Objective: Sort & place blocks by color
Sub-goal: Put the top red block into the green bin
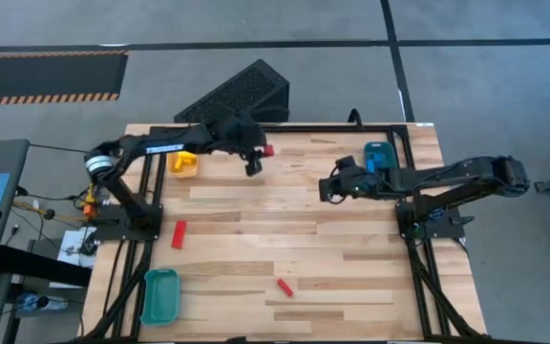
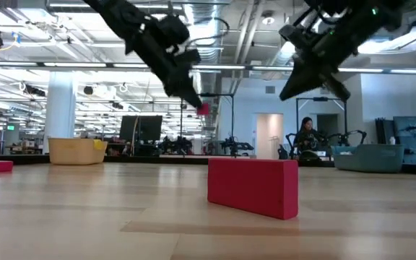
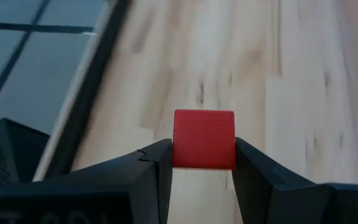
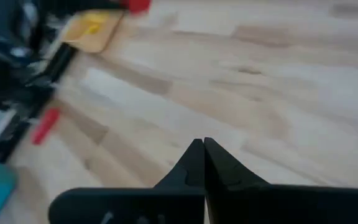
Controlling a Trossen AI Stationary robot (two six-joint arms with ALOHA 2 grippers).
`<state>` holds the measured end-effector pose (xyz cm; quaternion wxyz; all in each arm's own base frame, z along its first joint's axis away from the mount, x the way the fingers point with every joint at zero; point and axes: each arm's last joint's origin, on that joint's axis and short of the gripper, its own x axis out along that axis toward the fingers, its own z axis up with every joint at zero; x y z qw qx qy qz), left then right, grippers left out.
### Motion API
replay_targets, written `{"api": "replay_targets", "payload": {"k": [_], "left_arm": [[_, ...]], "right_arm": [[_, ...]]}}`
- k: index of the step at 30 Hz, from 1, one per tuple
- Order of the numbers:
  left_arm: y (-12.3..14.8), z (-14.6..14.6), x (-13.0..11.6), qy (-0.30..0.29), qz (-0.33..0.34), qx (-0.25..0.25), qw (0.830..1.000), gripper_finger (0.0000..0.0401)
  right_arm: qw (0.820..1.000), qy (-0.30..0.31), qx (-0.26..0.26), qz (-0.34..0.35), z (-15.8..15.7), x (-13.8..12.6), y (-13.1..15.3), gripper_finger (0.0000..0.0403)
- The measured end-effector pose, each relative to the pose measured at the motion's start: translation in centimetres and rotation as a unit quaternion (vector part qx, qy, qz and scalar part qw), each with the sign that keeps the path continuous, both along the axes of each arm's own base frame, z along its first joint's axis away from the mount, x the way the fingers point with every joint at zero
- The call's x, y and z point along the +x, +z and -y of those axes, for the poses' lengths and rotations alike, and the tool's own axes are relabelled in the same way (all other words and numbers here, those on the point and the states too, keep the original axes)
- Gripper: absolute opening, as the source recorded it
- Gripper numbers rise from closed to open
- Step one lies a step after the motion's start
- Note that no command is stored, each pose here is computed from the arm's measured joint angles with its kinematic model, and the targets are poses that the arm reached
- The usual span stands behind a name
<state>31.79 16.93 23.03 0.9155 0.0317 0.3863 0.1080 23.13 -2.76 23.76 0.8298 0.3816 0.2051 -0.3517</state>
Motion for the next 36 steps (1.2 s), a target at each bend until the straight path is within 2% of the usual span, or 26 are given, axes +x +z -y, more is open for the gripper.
{"api": "replay_targets", "payload": {"k": [6,11,17,24,30,36], "left_arm": [[4.3,1.2,-2.0,0.091,0.054,-0.018,0.994,0.0100],[6.2,3.7,-4.2,0.159,0.039,-0.006,0.986,0.0100],[4.2,8.2,-7.8,0.240,0.018,-0.063,0.969,0.0100],[2.6,14.2,-12.5,0.338,0.024,-0.140,0.930,0.0100],[2.9,16.3,-15.0,0.379,0.021,-0.126,0.916,0.0100],[2.9,16.1,-15.2,0.372,0.017,-0.100,0.923,0.0100]], "right_arm": [[0.992,0.049,0.021,0.112,-0.3,0.8,-2.6,0.0008],[0.990,0.077,0.032,0.116,-0.2,1.2,-3.9,0.0008],[0.984,0.132,0.047,0.112,0.2,2.4,-5.3,0.0008],[0.962,0.213,0.071,0.155,-0.3,4.4,-6.7,0.0008],[0.945,0.237,0.096,0.203,-2.5,5.5,-6.6,0.0008],[0.945,0.231,0.080,0.219,-4.7,6.2,-5.4,0.0008]]}}
